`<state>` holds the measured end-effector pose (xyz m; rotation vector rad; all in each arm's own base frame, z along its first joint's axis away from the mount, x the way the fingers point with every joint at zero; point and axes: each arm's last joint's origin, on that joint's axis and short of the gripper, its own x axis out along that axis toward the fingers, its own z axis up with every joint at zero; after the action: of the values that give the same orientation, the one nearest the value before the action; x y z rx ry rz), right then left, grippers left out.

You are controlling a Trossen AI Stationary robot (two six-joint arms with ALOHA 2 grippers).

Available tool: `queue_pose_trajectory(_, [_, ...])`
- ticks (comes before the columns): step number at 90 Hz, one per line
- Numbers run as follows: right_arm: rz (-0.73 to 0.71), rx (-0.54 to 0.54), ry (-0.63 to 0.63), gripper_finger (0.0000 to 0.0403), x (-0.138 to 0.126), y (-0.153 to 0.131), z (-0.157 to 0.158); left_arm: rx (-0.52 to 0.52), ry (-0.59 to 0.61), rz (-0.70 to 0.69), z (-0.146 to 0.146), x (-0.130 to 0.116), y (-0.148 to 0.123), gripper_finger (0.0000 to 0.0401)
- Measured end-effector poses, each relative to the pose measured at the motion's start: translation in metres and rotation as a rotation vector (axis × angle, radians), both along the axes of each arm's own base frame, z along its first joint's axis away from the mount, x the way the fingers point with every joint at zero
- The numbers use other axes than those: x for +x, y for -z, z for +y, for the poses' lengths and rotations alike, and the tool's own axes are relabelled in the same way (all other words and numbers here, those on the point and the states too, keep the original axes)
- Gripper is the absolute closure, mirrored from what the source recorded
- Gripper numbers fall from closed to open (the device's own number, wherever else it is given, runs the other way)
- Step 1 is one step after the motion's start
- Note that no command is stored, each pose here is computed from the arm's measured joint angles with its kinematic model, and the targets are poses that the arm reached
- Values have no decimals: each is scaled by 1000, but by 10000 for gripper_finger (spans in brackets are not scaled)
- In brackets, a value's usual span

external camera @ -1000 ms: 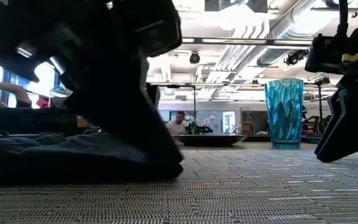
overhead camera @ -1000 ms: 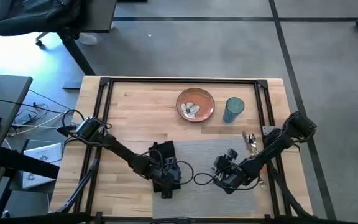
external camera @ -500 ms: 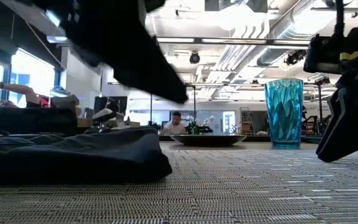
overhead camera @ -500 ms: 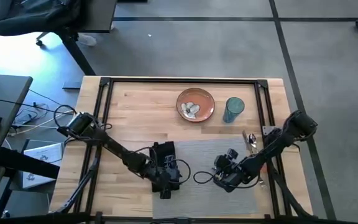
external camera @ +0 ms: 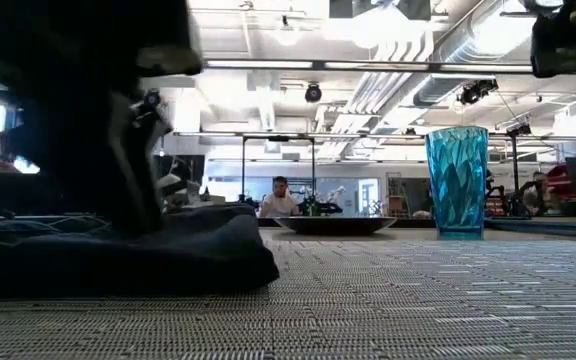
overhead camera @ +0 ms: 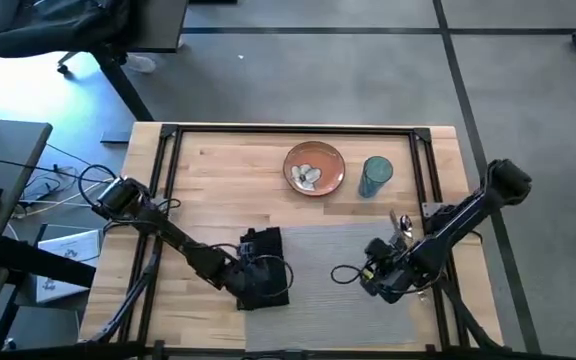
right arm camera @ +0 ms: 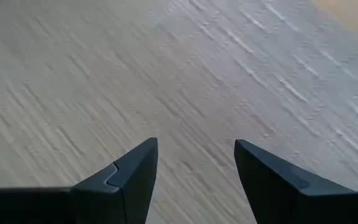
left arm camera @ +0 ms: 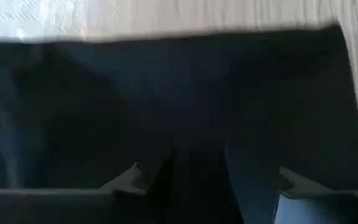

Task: Set table place
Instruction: Adjust the black table napkin to the left of the gray tablemat

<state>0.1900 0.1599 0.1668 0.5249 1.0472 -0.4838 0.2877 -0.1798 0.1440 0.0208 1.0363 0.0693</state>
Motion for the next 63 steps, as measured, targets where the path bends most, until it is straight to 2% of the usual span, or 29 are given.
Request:
queue_pose_trajectory(10, [14, -11, -51, 204, 13, 21, 8, 13, 23, -1, -7, -6, 1, 272])
queue_pose_trajectory(29, [19, 0, -23, 204, 34, 45, 6, 7, -7, 55, -5, -22, 15, 272])
queue_pose_trajectory(40, [-33, 64, 75, 204, 43, 46, 4, 33, -26, 99, -6, -31, 17, 272])
queue_pose_trajectory(49, [-65, 77, 83, 204, 49, 44, 3, 55, -31, 117, -7, -37, 14, 272])
queue_pose_trajectory(63, [38, 80, 40, 204, 50, 31, -1, 51, -21, 100, -7, -44, 3, 272])
